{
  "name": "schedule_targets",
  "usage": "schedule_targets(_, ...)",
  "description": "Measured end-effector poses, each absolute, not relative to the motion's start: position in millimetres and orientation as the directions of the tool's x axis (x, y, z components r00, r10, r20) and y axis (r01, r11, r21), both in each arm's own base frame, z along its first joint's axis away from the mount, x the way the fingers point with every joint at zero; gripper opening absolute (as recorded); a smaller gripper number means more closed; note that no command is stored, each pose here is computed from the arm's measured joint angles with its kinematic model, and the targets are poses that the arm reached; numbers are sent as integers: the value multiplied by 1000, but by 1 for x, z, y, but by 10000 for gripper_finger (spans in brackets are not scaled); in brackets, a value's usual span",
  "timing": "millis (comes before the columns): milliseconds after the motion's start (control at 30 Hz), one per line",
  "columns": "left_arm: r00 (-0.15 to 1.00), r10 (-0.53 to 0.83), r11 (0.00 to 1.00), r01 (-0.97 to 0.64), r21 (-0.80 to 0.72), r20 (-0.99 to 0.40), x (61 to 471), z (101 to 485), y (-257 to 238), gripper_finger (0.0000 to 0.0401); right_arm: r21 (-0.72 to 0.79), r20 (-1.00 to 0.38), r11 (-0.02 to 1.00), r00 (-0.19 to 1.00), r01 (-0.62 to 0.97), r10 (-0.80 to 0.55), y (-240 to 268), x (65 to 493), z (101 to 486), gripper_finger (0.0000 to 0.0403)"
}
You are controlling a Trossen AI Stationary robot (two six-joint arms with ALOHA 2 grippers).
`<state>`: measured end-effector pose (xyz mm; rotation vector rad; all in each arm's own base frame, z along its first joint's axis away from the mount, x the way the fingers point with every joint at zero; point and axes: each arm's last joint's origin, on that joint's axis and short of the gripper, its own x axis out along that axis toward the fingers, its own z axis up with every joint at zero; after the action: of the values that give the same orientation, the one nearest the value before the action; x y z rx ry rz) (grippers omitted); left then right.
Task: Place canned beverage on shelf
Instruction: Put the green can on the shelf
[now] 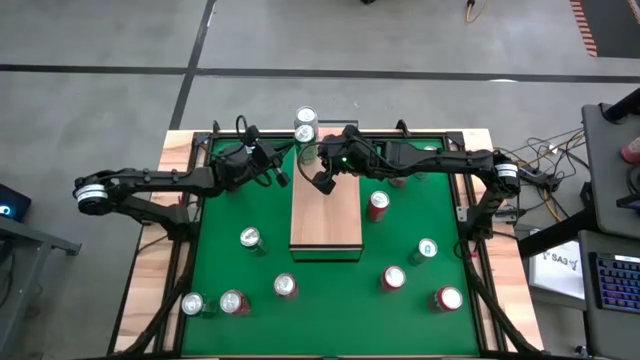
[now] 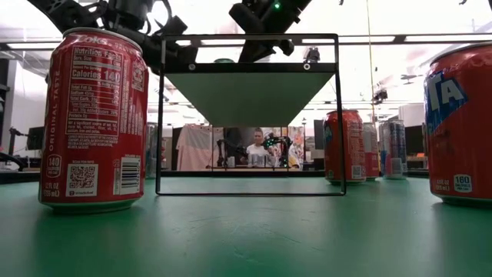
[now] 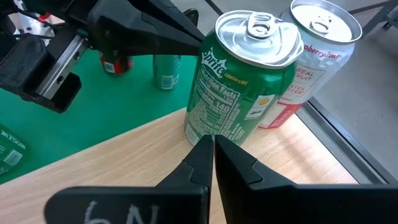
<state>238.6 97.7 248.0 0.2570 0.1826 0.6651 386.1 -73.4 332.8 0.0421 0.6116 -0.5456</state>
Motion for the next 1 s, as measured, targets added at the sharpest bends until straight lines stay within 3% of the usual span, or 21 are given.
schedule_targets(1000,794,605,780,-575,247,-60,236,255,94,0,-122,-557,859,682,497,-474,-73,386,333,9)
